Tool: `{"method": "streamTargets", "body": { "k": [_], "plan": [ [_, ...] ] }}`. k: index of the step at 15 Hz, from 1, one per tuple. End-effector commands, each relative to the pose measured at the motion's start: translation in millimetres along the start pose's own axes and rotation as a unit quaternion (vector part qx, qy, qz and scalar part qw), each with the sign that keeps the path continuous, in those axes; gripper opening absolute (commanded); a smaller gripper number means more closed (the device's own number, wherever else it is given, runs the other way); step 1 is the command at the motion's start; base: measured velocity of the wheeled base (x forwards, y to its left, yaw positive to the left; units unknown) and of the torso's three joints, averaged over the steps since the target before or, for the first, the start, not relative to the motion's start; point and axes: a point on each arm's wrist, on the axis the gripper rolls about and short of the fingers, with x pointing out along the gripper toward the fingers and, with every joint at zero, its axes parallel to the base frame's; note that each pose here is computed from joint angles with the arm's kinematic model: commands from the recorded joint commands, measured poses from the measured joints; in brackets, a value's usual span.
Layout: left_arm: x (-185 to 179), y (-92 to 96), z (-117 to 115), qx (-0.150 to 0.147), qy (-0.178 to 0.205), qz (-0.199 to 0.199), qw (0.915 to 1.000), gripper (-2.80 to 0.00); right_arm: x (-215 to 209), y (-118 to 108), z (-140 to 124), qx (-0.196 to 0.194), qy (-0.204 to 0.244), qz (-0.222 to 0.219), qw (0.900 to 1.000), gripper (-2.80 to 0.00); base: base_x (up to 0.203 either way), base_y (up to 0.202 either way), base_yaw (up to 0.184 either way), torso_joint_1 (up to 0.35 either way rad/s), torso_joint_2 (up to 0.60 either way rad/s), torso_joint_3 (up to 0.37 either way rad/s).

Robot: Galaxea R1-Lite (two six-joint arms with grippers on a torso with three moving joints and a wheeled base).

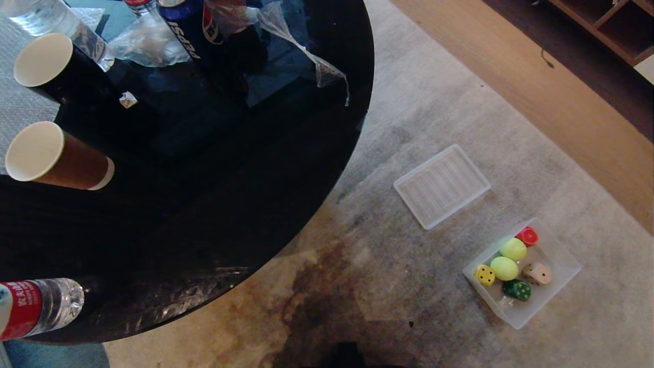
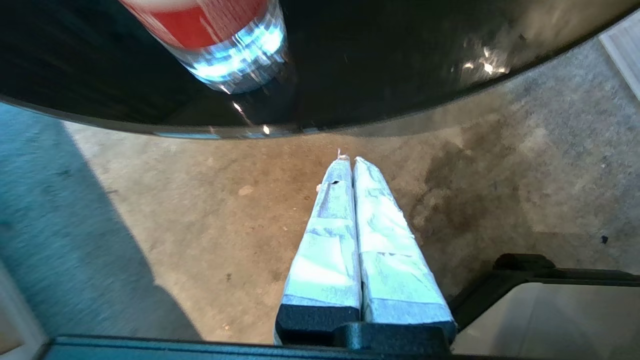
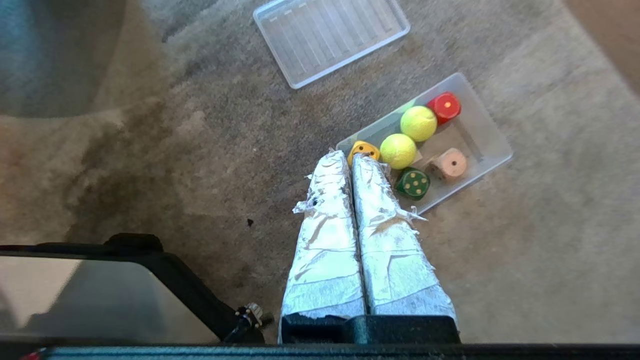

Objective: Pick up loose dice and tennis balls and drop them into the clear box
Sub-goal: Close the lid

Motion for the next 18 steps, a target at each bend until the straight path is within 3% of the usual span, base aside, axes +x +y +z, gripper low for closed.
{"method": "streamTargets", "body": {
  "k": [1,5,18],
  "plan": [
    [0.0,0.0,-0.1,0.000,0.000,0.000,1.0000,-2.80,0.2,0.0,-0.4,0.000,0.001,0.000,1.000,-2.80,0.000,0.000,0.000,-0.127,0.41,0.285],
    [0.0,0.0,-0.1,-0.001,0.000,0.000,1.0000,-2.80,0.2,0.0,-0.4,0.000,0.001,0.000,1.000,-2.80,0.000,0.000,0.000,-0.084,0.28,0.208],
    [0.0,0.0,-0.1,-0.001,0.000,0.000,1.0000,-2.80,0.2,0.0,-0.4,-0.001,0.001,0.000,1.000,-2.80,0.000,0.000,0.000,-0.003,0.01,0.007]
  ]
}}
